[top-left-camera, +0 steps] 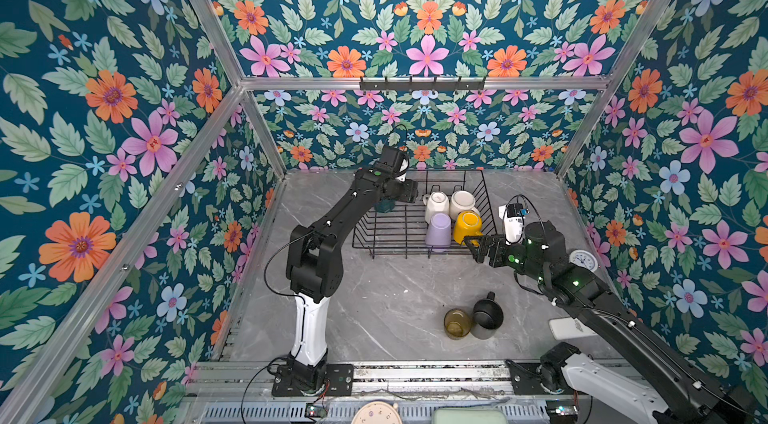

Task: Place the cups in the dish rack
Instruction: 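Carry the clear cup over the rack beside the green mug while the right gripper withdraws, then lower the clear cup upside down into the rack and open the left gripper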

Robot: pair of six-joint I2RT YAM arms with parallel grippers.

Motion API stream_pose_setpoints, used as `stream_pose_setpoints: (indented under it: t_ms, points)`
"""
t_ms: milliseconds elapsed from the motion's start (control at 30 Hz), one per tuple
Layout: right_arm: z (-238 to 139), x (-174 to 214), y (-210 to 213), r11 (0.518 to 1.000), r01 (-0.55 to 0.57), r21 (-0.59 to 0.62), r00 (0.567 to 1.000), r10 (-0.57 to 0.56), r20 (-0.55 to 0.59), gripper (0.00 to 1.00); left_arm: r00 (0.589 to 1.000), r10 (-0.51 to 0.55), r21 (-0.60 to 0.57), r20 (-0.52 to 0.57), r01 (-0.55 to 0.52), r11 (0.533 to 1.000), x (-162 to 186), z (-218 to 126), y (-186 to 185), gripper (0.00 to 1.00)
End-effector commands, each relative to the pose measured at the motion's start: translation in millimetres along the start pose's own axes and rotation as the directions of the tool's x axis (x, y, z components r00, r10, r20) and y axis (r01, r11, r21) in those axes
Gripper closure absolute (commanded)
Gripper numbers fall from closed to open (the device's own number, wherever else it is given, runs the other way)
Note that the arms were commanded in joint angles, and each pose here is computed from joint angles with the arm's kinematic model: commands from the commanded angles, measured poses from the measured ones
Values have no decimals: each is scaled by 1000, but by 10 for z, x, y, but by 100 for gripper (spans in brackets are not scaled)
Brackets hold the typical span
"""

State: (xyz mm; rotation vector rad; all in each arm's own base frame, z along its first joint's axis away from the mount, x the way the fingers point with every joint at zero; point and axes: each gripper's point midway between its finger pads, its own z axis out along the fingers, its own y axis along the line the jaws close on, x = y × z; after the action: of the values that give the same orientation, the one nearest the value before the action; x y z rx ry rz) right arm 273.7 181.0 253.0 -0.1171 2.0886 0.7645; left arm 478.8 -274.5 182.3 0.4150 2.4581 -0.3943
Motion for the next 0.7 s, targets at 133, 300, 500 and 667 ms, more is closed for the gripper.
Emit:
stream_pose_setpoints:
  t_ms: [133, 300, 500, 667]
  points:
    - [-1, 18, 18, 1000, 11, -15, 1000, -11, -1, 1, 999, 16, -89, -27, -19, 996, 28, 154, 133, 100]
    - [7, 48, -2, 1000, -4, -15, 1000, 4, -3, 1, 998, 16, -90, -57, -21, 996, 80, 315, 151, 100]
    - [26, 71, -1, 1000, -11, -20, 1000, 11, -10, 1, 997, 10, -109, -71, -17, 994, 133, 465, 199, 100]
    - [45, 71, 4, 1000, -11, -23, 1000, 11, -13, 1, 996, 4, -108, -85, -13, 994, 183, 584, 214, 100]
